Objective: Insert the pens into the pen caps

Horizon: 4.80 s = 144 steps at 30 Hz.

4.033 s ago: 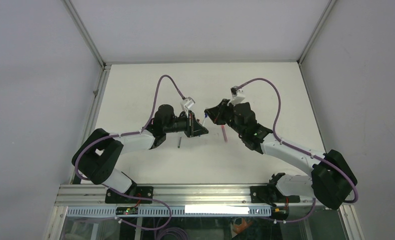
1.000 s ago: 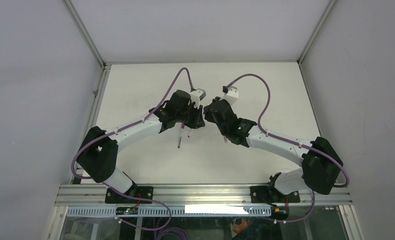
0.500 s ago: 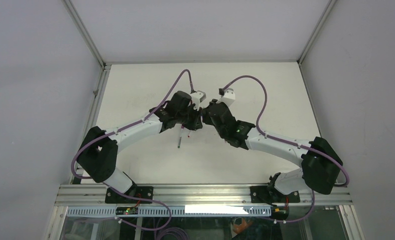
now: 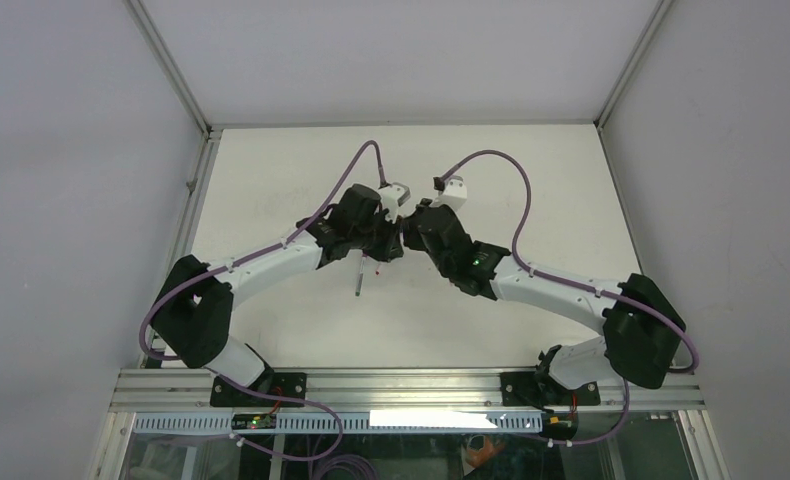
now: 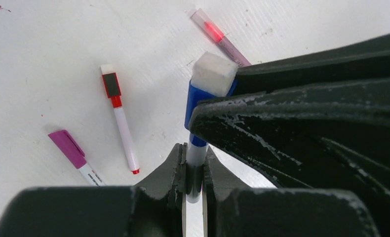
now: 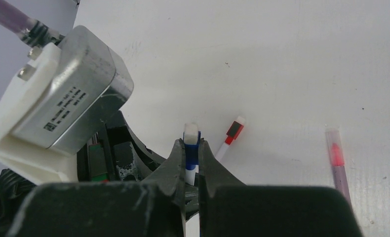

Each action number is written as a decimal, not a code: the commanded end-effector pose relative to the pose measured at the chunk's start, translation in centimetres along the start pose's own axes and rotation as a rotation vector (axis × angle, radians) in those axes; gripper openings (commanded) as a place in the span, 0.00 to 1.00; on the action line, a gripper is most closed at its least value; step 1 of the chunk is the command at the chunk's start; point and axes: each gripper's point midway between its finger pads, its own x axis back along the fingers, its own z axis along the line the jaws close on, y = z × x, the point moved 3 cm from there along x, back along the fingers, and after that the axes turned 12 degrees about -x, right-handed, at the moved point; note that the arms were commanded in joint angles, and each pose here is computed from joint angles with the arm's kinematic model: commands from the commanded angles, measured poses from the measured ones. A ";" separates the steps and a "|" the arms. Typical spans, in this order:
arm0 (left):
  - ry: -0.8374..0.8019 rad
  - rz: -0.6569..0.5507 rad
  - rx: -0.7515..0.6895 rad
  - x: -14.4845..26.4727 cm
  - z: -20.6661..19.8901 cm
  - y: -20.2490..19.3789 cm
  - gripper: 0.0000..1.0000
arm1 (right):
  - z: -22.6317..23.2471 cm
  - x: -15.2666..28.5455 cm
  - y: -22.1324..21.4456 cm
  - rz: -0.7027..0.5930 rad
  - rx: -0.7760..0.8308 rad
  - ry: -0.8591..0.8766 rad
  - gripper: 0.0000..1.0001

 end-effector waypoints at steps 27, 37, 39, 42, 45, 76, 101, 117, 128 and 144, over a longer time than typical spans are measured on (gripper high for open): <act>-0.119 -0.335 -0.036 3.4 -0.6 1.5 0.00 | 4.6 2.7 5.3 -0.067 0.087 0.352 0.48; -0.141 -0.345 -0.045 3.4 -1.2 1.8 0.00 | 5.4 0.7 3.7 -0.006 0.106 0.370 0.48; -0.143 -0.344 -0.044 3.4 -1.3 1.8 0.00 | 5.5 0.3 3.4 0.002 0.108 0.371 0.48; -0.145 -0.339 -0.041 3.4 -1.3 1.6 0.00 | 5.6 0.1 3.1 0.015 0.115 0.377 0.43; -0.141 -0.338 -0.041 3.4 -1.3 1.4 0.00 | 5.7 0.0 2.9 0.026 0.119 0.383 0.13; 0.112 -0.649 -0.165 9.2 1.5 12.2 0.00 | 0.2 -0.5 -10.7 0.338 0.091 0.216 0.00; -0.015 -0.361 -0.063 3.2 0.6 3.1 0.00 | 4.0 1.6 5.0 -0.128 0.223 0.190 0.61; 0.174 -0.095 -0.097 -0.9 0.6 -1.5 0.00 | -9.3 8.5 11.8 -0.382 0.051 -0.152 0.71; 0.136 0.005 -0.098 -5.5 -1.1 -2.2 0.00 | -11.3 9.3 10.7 -0.347 0.085 -0.190 0.72; 0.136 0.092 -0.161 -7.1 -3.7 -3.7 0.00 | -12.3 9.8 10.5 -0.354 0.057 -0.185 0.73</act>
